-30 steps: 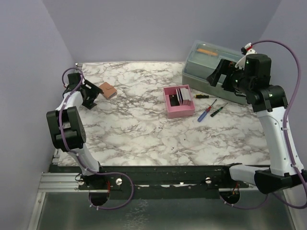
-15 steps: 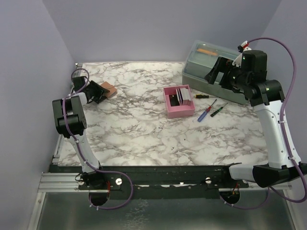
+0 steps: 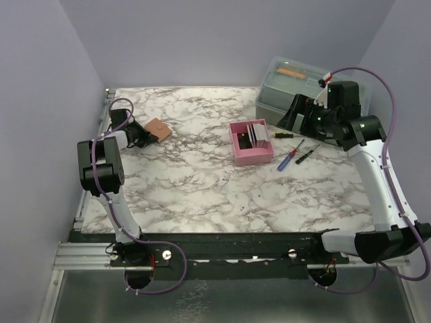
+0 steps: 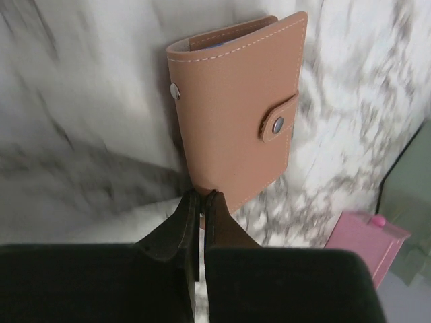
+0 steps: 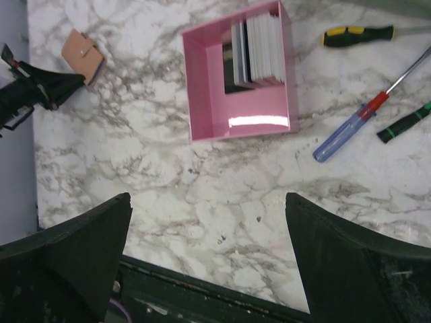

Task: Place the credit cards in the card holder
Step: Move the card holder to the center of the board, then open the card holder at the center of the board.

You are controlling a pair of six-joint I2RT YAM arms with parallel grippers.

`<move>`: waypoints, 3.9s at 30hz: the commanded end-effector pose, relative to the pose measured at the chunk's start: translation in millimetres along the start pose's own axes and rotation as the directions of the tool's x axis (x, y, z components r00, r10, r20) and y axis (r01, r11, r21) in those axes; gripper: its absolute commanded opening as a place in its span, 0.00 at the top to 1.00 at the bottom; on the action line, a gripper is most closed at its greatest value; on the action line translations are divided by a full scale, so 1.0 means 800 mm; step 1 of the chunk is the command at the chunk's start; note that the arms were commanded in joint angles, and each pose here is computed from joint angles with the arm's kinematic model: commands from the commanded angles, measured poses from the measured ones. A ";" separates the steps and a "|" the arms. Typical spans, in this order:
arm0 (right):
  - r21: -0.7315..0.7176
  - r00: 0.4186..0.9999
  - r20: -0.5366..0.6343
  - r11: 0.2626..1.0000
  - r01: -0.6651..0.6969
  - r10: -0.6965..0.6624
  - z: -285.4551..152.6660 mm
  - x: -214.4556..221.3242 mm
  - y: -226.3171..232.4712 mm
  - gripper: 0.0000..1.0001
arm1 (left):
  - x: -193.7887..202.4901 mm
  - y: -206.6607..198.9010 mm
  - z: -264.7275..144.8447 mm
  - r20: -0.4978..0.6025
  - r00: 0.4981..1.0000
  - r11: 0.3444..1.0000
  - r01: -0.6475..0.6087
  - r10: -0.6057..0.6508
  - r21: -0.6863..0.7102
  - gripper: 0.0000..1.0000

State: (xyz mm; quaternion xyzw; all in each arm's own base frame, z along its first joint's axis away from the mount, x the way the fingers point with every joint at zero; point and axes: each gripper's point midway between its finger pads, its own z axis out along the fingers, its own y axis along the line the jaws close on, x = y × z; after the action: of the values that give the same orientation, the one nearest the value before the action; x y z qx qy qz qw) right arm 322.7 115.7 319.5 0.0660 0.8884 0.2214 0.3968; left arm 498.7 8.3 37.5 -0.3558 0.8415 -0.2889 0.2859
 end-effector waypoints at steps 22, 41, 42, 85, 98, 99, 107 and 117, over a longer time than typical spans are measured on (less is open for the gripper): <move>-0.036 0.875 -0.390 0.954 0.298 -0.288 0.194 0.305 0.151 0.26 | 0.382 0.023 -0.209 -0.365 0.921 0.989 0.104 -0.136 -0.106 1.00; -0.311 0.738 -0.435 0.855 0.415 -0.516 0.273 0.404 0.208 0.47 | 0.397 0.048 -0.213 -0.422 0.898 0.981 0.045 -0.123 -0.189 1.00; -0.304 0.730 -0.444 0.854 0.422 -0.519 0.275 0.410 0.206 0.45 | 0.396 0.048 -0.213 -0.421 0.899 0.980 0.044 -0.123 -0.192 1.00; -0.186 0.712 -0.418 0.821 0.541 -0.564 0.249 0.413 0.201 0.60 | 0.361 0.078 -0.179 -0.381 0.916 0.895 -0.062 -0.125 -0.442 0.89; -0.141 0.663 -0.486 0.800 0.584 -0.570 0.260 0.454 0.155 0.57 | 0.362 0.085 -0.177 -0.374 0.915 0.882 -0.048 -0.149 -0.469 0.88; -0.137 0.661 -0.489 0.799 0.586 -0.569 0.260 0.455 0.154 0.59 | 0.362 0.086 -0.177 -0.372 0.916 0.881 -0.046 -0.152 -0.471 0.89; -0.104 0.768 -0.409 0.862 0.497 -0.492 0.258 0.412 0.177 0.92 | 0.365 0.101 -0.179 -0.367 0.917 0.865 -0.052 -0.156 -0.500 0.90; -0.237 0.874 -0.432 0.963 0.127 -0.221 0.237 0.363 0.172 0.94 | 0.362 0.109 -0.178 -0.383 0.918 0.860 -0.109 -0.105 -0.498 0.92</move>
State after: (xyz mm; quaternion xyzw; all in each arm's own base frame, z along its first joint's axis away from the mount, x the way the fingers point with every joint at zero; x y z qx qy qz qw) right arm 250.1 373.8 47.1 -0.1259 0.9497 0.2108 0.1945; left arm 205.8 -149.1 25.2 -0.3506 0.9143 -0.2029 -0.0028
